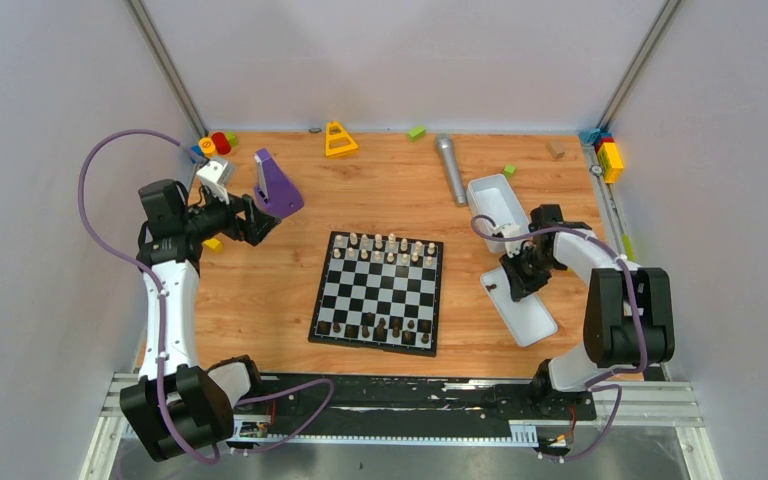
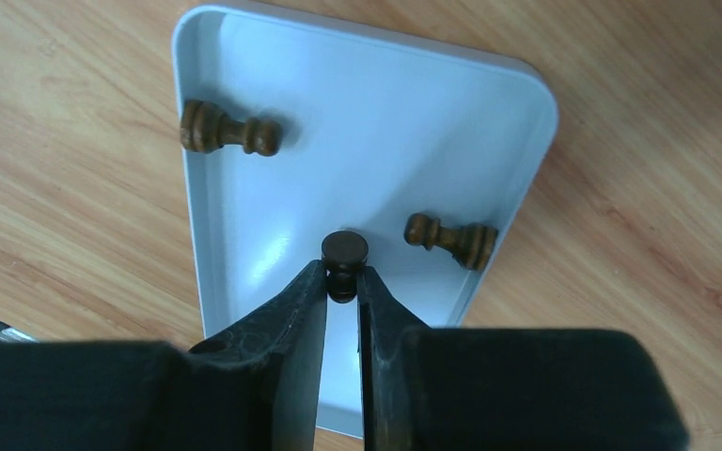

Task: Set up the chess pieces on the board
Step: Pick up the chess piece from the storage box.

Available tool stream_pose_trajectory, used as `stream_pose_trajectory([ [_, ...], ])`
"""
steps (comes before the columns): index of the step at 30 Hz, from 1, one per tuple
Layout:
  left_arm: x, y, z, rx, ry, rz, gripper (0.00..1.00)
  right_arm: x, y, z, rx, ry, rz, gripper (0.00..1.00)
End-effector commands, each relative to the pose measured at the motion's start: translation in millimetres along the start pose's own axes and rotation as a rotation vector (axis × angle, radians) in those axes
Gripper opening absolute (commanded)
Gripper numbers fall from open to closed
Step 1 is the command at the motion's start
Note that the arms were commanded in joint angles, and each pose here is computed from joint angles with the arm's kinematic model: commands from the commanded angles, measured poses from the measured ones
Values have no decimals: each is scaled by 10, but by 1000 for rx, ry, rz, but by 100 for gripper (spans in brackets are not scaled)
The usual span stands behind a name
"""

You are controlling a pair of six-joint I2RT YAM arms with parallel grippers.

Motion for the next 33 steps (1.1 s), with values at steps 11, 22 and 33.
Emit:
stream_pose_trajectory([
  [11,-28,-22,-59,-41,-23,27,100,-15,45,38,155,-18,3,32],
  [22,-30,-20,-53,-42,-20,24,100,-104,33,144,161,12,27,24],
  [33,-38,-93,-17,-108,-24,81,99,-20,43,54,181,-22,19,10],
])
Point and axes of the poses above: each gripper's point midway between its finger pads, its own x axis back along the fingers, its own y axis along the line the jaws close on, z = x × y, the point moved 7 cm from there along x, back along the fingers, and after that the axes turned 6 degrees about x, right-handed, at the moved point
